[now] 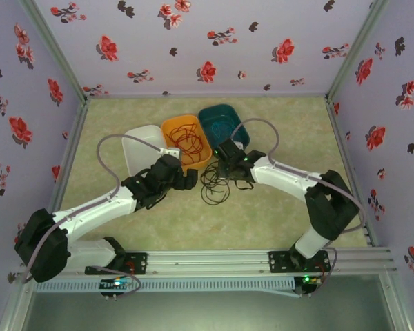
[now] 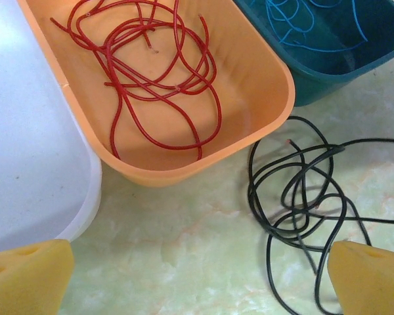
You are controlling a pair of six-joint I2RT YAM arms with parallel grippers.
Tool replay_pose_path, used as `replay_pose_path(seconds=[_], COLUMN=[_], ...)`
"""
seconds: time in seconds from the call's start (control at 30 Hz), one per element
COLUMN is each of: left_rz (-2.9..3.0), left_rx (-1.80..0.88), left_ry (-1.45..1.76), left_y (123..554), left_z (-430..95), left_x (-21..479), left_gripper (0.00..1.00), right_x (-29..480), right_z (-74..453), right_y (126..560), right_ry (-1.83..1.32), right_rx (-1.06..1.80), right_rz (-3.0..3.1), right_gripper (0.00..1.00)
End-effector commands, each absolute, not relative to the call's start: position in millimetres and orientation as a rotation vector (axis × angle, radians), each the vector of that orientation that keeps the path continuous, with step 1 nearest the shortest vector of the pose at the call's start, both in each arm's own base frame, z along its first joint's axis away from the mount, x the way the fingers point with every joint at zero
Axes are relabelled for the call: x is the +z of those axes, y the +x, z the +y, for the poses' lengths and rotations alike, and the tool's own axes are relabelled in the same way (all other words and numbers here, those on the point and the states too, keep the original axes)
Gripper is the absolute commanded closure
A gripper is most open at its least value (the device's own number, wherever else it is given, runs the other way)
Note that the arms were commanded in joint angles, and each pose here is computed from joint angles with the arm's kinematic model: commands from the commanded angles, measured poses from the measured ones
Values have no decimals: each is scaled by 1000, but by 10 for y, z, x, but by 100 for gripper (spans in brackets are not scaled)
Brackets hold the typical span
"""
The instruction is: Untangle the cables
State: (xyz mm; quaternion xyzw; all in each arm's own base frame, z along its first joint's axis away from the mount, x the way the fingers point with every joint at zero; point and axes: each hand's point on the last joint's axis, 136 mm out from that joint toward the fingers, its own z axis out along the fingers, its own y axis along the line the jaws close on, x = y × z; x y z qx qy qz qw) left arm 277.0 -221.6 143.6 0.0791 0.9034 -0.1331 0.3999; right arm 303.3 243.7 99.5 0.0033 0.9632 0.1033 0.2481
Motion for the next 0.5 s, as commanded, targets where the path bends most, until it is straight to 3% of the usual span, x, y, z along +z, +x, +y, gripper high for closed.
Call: replay_pose_path(seconds=[0.0,0.47], left_rz=[2239,2022], left_rx=[-323,-532], left_ry=[196,413], left_y=[2830,2847], left_z=[-2192,-2801], left_x=[1559,2096], left_gripper=[0,0], right_x=[1519,2505], right_z=[2304,2056], right_y=[3057,2795], right_ry=[-52,-288], right_rx=[270,320], right_rz=[2475,2194], right_gripper=[100,100])
